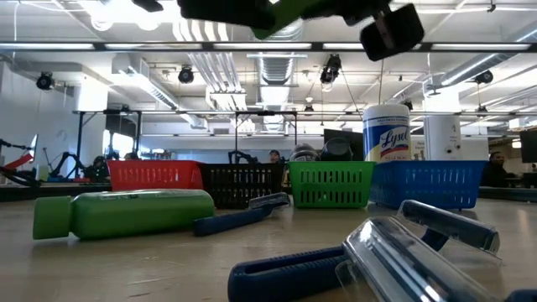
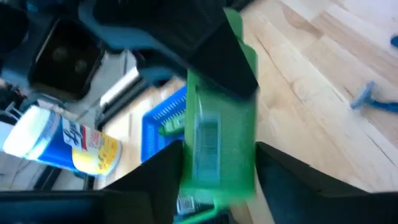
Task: Pick & Place Travel size toiletries
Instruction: Put the green shampoo into the blue basket
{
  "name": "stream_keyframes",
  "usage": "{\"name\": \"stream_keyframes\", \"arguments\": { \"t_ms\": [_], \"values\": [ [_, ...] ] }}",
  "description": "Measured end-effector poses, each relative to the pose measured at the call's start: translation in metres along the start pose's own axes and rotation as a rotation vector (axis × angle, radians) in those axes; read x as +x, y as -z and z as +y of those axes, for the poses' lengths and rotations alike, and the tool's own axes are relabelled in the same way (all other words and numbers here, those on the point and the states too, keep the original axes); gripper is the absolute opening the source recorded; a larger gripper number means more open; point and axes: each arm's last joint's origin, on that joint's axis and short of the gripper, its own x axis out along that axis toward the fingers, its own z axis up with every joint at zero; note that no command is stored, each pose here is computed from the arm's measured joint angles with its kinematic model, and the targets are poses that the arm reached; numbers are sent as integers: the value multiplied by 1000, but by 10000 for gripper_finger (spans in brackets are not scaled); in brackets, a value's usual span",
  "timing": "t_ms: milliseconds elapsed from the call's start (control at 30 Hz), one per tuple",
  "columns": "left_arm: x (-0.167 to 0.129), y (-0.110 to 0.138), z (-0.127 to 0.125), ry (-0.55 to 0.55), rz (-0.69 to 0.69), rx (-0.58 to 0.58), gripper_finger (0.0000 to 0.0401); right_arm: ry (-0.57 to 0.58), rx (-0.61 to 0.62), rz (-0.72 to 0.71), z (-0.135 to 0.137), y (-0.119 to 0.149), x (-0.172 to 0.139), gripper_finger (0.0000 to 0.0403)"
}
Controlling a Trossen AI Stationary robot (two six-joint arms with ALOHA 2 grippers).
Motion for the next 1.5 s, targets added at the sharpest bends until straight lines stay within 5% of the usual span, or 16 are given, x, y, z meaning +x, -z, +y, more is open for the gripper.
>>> {"name": "stream_keyframes", "arguments": {
  "t_ms": [233,333,600,967,1233,1500],
  "values": [
    [-4,7,1,-83,99,-32,267,142,14,-23,-13,5,-2,99],
    [-10,15,1,-123,200,-68,281,292,55,-99,-24,15,-14,99],
    [-27,43,-12,-10,446,-599,273,659,265,-345,-70,39,-55,106],
    [-25,53,-44,179,469,-772,283,696,344,-515,-129,0,-38,159],
    [-7,60,-60,271,516,-915,312,676,294,-519,-125,-9,-38,222],
    [12,68,-82,307,589,-922,314,576,91,-425,-84,4,-44,270]
  ]
}}
